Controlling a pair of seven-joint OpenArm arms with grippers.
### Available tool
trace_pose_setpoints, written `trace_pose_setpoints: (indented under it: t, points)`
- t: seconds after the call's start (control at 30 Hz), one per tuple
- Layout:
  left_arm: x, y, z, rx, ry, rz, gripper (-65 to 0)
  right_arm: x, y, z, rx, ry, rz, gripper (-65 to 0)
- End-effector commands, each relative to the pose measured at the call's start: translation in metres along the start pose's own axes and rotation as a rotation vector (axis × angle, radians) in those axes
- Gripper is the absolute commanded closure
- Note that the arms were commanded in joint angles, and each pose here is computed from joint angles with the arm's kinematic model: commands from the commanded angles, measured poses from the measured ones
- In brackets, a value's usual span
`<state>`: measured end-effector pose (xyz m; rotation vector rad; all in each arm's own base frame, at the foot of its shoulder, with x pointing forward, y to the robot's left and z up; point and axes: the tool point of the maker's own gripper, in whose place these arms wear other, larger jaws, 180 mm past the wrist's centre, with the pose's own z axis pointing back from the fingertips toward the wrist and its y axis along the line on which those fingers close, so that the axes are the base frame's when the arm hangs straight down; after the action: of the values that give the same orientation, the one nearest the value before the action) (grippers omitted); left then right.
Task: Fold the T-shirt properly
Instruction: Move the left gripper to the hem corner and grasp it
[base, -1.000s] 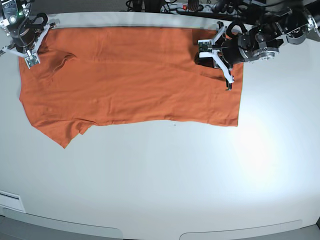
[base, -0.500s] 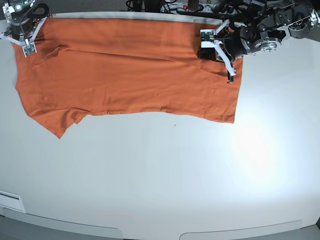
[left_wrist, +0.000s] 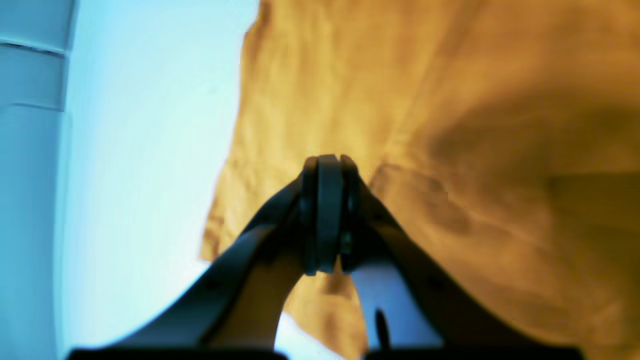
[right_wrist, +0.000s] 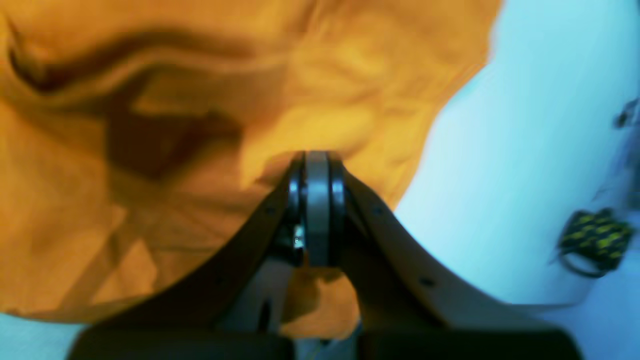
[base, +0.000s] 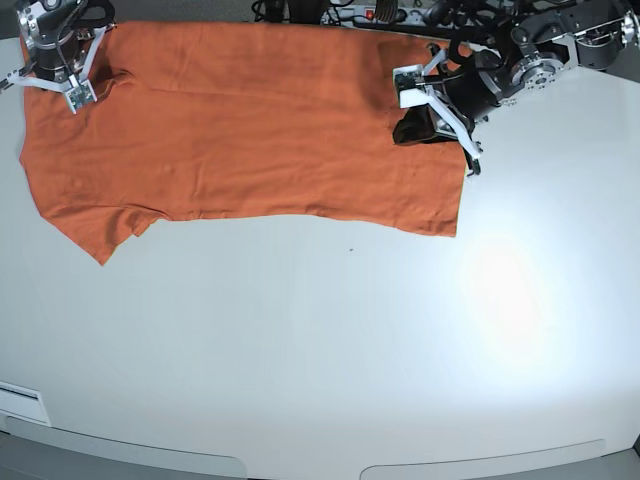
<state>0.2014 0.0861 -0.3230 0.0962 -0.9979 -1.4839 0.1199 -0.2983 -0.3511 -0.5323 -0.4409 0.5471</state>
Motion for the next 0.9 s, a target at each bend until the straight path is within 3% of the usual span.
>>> trace_pose_setpoints:
  t: [0.0,0.1,0.2,0.33,0.5,0.53,0.63,0.67,0.8,0.87]
  points:
    - [0.001,0.016,0.004,0.06,-0.003,-0.024,0.0,0.01,-0.014,0.005,-0.06,-0.04,0.014,0.0]
    - [-0.01,0.045,0.007,0.207,0.052,0.036,0.0,0.021,-0.038,0.012,-0.186,-0.077,0.025,0.0]
    - [-0.023,0.064,0.004,0.234,0.081,0.205,0.0,0.028,-0.055,0.019,-0.282,-0.102,0.042,-1.3]
    - [-0.056,0.108,-0.007,0.315,0.098,0.417,0.0,0.037,-0.066,0.019,-0.325,-0.121,0.009,-14.6]
    - [-0.117,0.161,-0.004,0.544,0.127,0.582,0.0,0.037,-0.07,0.018,-0.335,-0.107,-0.005,-15.5]
    - [-0.131,0.163,-0.004,0.567,0.154,0.605,-2.2,0.037,-0.069,0.017,-0.329,-0.107,-0.01,-15.5]
    - [-0.158,0.154,-0.009,0.569,0.229,0.76,-31.7,0.038,-0.068,0.017,-0.325,-0.111,-0.013,-15.5]
    - [-0.159,0.149,-0.012,0.556,0.239,0.813,-36.1,0.038,-0.068,0.017,-0.325,-0.112,-0.013,-15.5]
    - [-0.151,0.133,-0.026,0.501,0.227,0.937,-36.2,0.038,-0.068,0.017,-0.325,-0.111,-0.013,-15.5]
    - [-0.142,0.121,-0.035,0.423,0.206,0.999,-36.2,0.038,-0.068,0.017,-0.325,-0.109,-0.014,-15.5]
